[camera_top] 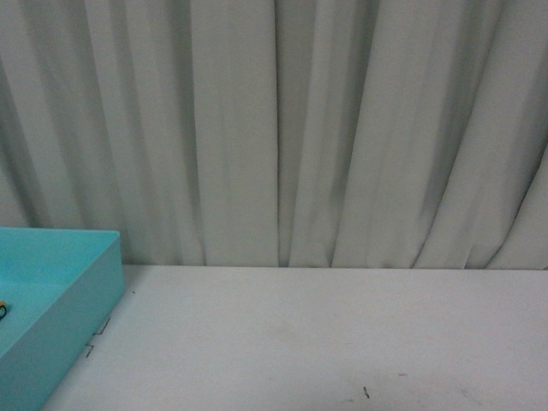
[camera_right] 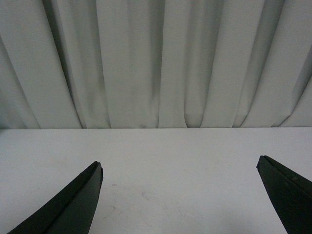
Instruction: Wind up and store yellow beetle toy
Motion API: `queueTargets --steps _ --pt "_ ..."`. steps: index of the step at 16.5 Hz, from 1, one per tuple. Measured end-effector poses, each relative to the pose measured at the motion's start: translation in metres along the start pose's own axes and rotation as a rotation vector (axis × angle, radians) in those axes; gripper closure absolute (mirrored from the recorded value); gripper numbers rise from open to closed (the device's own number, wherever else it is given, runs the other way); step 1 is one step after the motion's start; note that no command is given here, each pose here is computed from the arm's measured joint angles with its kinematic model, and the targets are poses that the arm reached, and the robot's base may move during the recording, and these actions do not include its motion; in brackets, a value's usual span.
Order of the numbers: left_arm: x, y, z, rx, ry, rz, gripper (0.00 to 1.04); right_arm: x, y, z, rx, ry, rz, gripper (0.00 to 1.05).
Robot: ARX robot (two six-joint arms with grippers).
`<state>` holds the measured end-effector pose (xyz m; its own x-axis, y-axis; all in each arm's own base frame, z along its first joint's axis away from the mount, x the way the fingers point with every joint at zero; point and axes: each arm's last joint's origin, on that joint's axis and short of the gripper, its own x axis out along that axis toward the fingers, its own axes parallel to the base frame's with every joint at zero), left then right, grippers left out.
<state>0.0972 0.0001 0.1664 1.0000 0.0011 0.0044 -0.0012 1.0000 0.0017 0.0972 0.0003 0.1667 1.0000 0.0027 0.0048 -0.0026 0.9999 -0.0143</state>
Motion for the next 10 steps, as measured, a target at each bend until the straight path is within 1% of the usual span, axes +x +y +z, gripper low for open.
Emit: queueTargets --steps 3,4,10 --pt "0.0 0.0 0.0 0.001 0.0 0.0 0.05 0.0 0.0 0.0 0.0 0.0 0.0 0.06" --pt "0.0 0.0 0.0 0.001 0.0 0.0 0.07 0.0 0.0 -0.0001 0.0 0.002 0.0 0.06" --pt "0.0 0.0 -0.0001 0.0 0.001 0.0 0.07 0.0 0.0 -0.0003 0.0 0.003 0.0 0.06"
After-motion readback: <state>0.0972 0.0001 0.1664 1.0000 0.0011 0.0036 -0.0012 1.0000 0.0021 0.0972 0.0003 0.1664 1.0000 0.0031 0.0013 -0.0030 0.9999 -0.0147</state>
